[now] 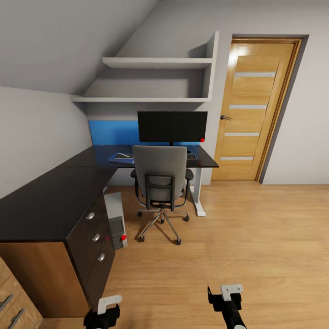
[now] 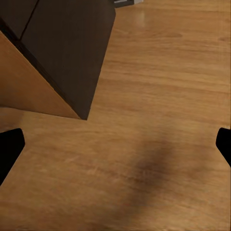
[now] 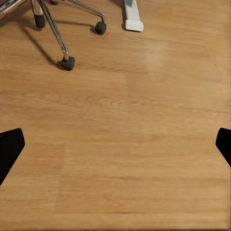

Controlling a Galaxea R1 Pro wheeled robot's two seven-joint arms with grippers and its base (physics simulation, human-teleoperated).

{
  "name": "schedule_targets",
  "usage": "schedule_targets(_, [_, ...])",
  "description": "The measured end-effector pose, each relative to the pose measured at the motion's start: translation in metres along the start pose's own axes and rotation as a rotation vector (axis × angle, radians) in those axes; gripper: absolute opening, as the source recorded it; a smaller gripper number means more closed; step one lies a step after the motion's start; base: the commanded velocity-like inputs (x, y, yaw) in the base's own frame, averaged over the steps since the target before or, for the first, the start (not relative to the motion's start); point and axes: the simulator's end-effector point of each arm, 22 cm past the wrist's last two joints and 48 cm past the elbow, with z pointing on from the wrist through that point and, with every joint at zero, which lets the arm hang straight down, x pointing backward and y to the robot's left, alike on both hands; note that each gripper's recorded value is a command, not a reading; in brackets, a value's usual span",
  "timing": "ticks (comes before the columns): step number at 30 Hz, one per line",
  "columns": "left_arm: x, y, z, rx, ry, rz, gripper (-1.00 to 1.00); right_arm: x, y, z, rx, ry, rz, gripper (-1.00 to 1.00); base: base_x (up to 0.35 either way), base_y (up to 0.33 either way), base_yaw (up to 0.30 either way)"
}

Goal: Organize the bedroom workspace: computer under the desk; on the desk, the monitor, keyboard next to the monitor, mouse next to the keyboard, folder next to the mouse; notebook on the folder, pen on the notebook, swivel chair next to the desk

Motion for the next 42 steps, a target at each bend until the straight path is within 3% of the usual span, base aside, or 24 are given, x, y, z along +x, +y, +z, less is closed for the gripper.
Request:
schedule_targets(6, [0.021, 0.011, -0.014, -0.010, 0.039, 0.013, 1.00, 0.002, -0.009, -0.009, 0.004, 0.023, -0.012, 1.00, 0.000, 0.000, 0.000])
schedule_targets(16, [0.061, 0.041, -0.039, -0.034, 0.109, 0.042, 1.00, 0.061, -0.006, -0.058, -0.014, 0.138, -0.026, 1.00, 0.000, 0.000, 0.000])
schedule_targets(22, [0.070, 0.071, -0.050, -0.063, 0.116, 0.058, 1.00, 0.079, -0.007, -0.080, -0.018, 0.183, -0.031, 1.00, 0.000, 0.000, 0.000])
schedule_targets(28, [0.061, 0.094, -0.055, -0.086, 0.102, 0.068, 1.00, 0.075, -0.007, -0.090, -0.022, 0.193, -0.031, 1.00, 0.000, 0.000, 0.000])
schedule_targets(42, [0.056, 0.093, -0.061, -0.088, 0.105, 0.071, 1.00, 0.070, -0.009, -0.094, -0.022, 0.196, -0.031, 1.00, 0.000, 0.000, 0.000])
